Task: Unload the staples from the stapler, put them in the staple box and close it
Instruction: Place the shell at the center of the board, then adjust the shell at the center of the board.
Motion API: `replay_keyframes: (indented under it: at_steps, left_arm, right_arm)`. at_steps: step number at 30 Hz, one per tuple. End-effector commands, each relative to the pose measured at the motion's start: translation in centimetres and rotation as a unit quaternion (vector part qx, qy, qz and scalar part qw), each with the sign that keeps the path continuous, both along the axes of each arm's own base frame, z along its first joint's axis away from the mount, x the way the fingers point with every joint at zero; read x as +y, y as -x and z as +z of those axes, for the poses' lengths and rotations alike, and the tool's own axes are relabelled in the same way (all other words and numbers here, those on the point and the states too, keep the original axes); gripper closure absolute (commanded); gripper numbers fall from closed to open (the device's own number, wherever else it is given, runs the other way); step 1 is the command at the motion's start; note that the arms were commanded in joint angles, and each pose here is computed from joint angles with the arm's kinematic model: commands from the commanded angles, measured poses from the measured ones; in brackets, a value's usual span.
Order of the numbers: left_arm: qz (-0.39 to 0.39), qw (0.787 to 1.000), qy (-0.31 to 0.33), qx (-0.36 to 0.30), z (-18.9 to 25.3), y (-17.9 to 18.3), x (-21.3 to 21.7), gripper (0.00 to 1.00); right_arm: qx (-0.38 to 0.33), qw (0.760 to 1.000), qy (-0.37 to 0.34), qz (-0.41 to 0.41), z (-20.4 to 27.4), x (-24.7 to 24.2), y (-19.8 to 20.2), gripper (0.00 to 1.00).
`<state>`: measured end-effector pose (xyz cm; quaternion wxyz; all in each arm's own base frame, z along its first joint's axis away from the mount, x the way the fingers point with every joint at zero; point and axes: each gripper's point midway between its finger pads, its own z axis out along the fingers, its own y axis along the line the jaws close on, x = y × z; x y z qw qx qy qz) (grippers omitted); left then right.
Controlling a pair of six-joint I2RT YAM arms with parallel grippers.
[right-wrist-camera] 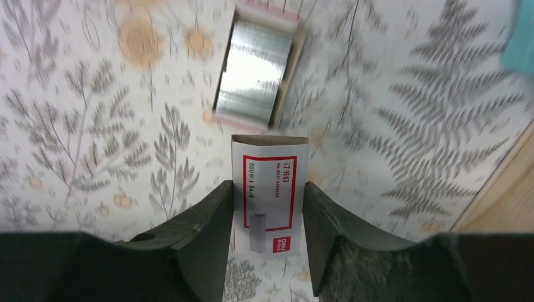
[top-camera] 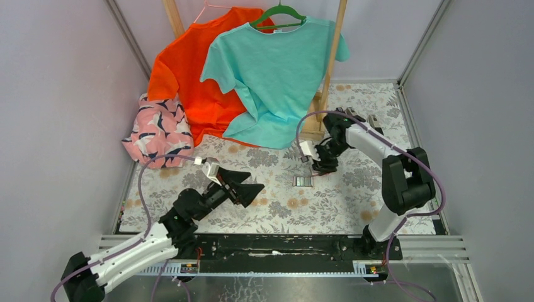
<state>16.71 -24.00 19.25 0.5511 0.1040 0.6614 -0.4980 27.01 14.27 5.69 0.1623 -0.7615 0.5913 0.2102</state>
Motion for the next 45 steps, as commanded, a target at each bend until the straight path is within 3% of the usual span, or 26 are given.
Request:
replay_keyframes:
  at_steps: [1, 9, 15, 19, 23, 28, 31, 37, 41, 45]
  left_arm:
    - [0.055, 0.996, -0.063, 0.011, -0.8, -1.1, 2.1, 0.00]
    - [0.131, 0.988, -0.085, 0.022, 0.3, -1.7, 5.7, 0.00]
    - [0.133, 0.988, -0.071, 0.020, 0.3, -1.4, 6.0, 0.00]
    - [0.109, 0.991, -0.076, 0.022, -0.4, -1.2, 5.0, 0.00]
    - [0.083, 0.992, -0.088, 0.027, -1.7, -1.3, 3.4, 0.02]
    - [0.004, 0.992, -0.128, -0.002, -3.8, -0.9, 0.2, 0.07]
    - [-0.034, 0.993, -0.112, -0.033, -4.4, -0.7, -1.6, 0.09]
    - [-0.063, 0.990, -0.094, -0.088, -4.5, -0.6, -3.1, 0.11]
    - [-0.095, 0.979, -0.156, -0.088, -7.0, -0.6, -3.9, 0.12]
    - [-0.068, 0.969, -0.231, -0.053, -9.7, -2.5, -3.6, 0.12]
  right_arm:
    - [0.004, 0.999, -0.037, -0.034, 3.4, 5.2, 0.3, 0.51]
    - [0.041, 0.992, -0.080, -0.086, 5.0, 15.1, 2.2, 0.49]
    - [0.082, 0.983, -0.080, -0.145, 2.9, 18.5, 3.3, 0.25]
    - [0.089, 0.981, -0.089, -0.149, 4.1, 17.9, 3.6, 0.22]
    - [0.100, 0.978, -0.157, -0.093, 8.3, 16.5, 6.2, 0.25]
    - [0.103, 0.974, -0.193, 0.061, 9.7, 12.8, 12.7, 0.26]
    - [0.102, 0.962, -0.200, 0.152, 9.6, 10.3, 15.9, 0.32]
    - [0.034, 0.985, -0.135, 0.102, 6.3, 9.8, 12.1, 0.47]
    - [0.031, 0.993, -0.081, 0.078, 4.7, 8.9, 10.7, 0.56]
    - [0.057, 0.992, -0.095, 0.066, 5.2, 9.2, 10.9, 0.71]
